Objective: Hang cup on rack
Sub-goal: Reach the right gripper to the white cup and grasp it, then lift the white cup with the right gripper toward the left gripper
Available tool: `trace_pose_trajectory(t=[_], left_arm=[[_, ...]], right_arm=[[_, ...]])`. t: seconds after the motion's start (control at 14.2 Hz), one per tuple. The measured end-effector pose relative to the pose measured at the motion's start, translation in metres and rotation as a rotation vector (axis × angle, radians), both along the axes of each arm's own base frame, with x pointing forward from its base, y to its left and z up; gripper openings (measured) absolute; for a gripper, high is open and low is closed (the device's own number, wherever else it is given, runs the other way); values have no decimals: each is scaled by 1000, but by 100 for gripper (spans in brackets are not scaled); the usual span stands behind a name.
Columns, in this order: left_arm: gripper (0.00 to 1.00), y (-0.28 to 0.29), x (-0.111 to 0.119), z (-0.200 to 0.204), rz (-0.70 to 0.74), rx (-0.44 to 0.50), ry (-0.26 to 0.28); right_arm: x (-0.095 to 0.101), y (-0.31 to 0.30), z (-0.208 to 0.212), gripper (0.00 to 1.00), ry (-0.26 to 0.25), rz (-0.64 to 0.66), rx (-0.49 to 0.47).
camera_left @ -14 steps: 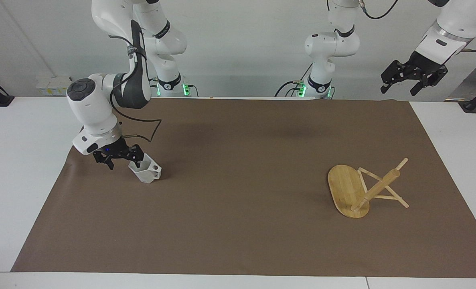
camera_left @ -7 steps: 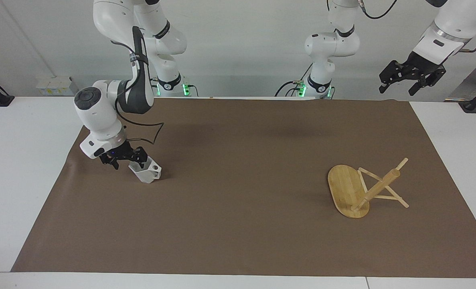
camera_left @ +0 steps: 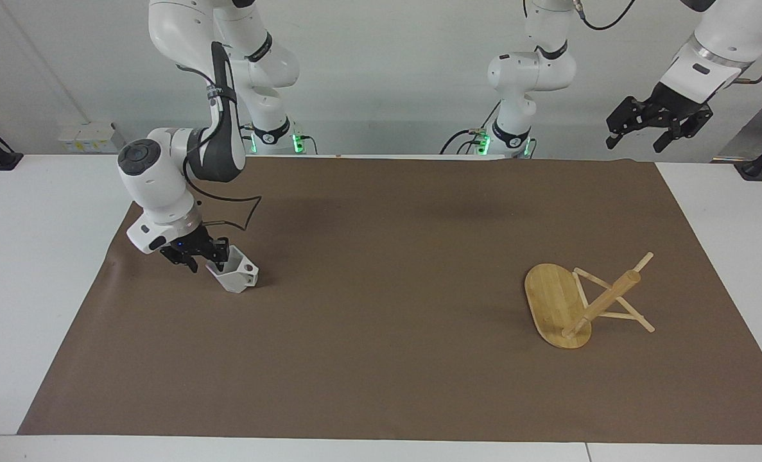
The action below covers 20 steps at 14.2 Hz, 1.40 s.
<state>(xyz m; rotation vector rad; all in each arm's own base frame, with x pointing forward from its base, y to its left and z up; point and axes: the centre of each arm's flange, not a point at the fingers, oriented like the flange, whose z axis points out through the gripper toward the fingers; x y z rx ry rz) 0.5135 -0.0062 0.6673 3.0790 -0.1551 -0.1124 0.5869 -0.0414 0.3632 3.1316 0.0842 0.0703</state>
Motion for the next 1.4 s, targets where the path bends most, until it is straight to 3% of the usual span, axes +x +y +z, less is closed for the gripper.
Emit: trace_pose_trajectory(t=[0.14, 0.35, 0.98, 1.19, 1.4], left_arm=[[100, -1, 0, 0, -1, 0, -2], [100, -3, 0, 0, -6, 0, -4], [100, -8, 1, -5, -14, 0, -9], [100, -9, 1, -6, -17, 0, -15], [100, -10, 1, -6, -17, 0, -20]], right_arm=[[0, 2, 0, 22, 0, 3, 0], [1, 5, 2, 8, -4, 4, 5], [4, 6, 12, 7, -8, 4, 9], [12, 6, 38, 7, 16, 2, 14], [18, 10, 71, 7, 41, -34, 101]])
